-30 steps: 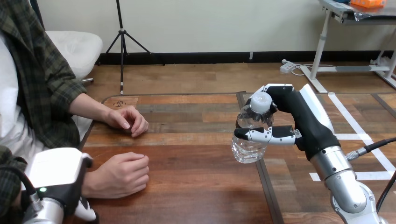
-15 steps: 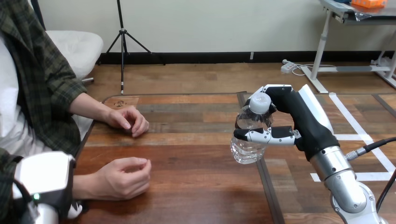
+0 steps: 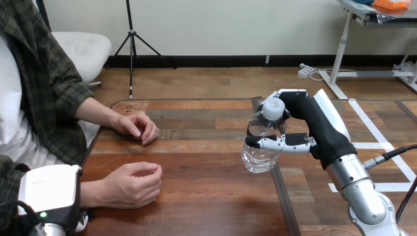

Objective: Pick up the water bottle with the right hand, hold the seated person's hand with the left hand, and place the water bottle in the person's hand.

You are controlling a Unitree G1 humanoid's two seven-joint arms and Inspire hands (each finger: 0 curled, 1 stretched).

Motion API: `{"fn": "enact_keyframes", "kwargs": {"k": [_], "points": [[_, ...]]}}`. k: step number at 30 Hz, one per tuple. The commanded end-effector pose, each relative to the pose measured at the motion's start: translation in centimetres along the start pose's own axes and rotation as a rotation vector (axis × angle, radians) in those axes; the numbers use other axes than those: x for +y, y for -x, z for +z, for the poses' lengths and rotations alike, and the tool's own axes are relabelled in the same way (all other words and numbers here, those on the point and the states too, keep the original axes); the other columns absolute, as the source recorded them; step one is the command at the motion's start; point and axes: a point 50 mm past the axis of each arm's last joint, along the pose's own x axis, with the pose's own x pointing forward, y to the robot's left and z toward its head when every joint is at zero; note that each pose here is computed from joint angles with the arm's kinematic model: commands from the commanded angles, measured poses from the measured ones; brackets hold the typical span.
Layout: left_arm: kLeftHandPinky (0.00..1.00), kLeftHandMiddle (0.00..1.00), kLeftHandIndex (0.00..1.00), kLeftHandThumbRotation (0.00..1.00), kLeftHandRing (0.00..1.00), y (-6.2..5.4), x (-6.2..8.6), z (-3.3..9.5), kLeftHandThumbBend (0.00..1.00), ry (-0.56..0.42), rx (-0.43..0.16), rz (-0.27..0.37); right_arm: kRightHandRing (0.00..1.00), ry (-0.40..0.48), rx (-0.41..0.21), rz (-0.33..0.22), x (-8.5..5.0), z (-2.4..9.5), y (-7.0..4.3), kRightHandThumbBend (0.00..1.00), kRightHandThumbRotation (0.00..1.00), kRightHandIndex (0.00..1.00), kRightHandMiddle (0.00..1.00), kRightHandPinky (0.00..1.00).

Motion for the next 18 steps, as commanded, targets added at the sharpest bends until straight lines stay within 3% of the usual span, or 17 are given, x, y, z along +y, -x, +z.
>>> {"fn": "enact_keyframes", "kwargs": {"k": [1, 18], "points": [[0.75, 0.82, 0.79, 0.08, 0.79, -0.74, 0.05, -0.40, 0.83, -0.015, 0.028, -0.005, 0.44, 0.008, -0.111, -0.059, -1.58, 2.10, -1.54, 0.67, 0.00, 0.43, 0.46, 0.40], [0.74, 0.80, 0.78, 0.06, 0.77, -1.33, -0.33, 0.04, 0.83, -0.033, 0.047, -0.080, 0.43, 0.014, -0.115, -0.061, -1.78, 1.89, -1.05, 0.68, 0.00, 0.43, 0.46, 0.39]]}}
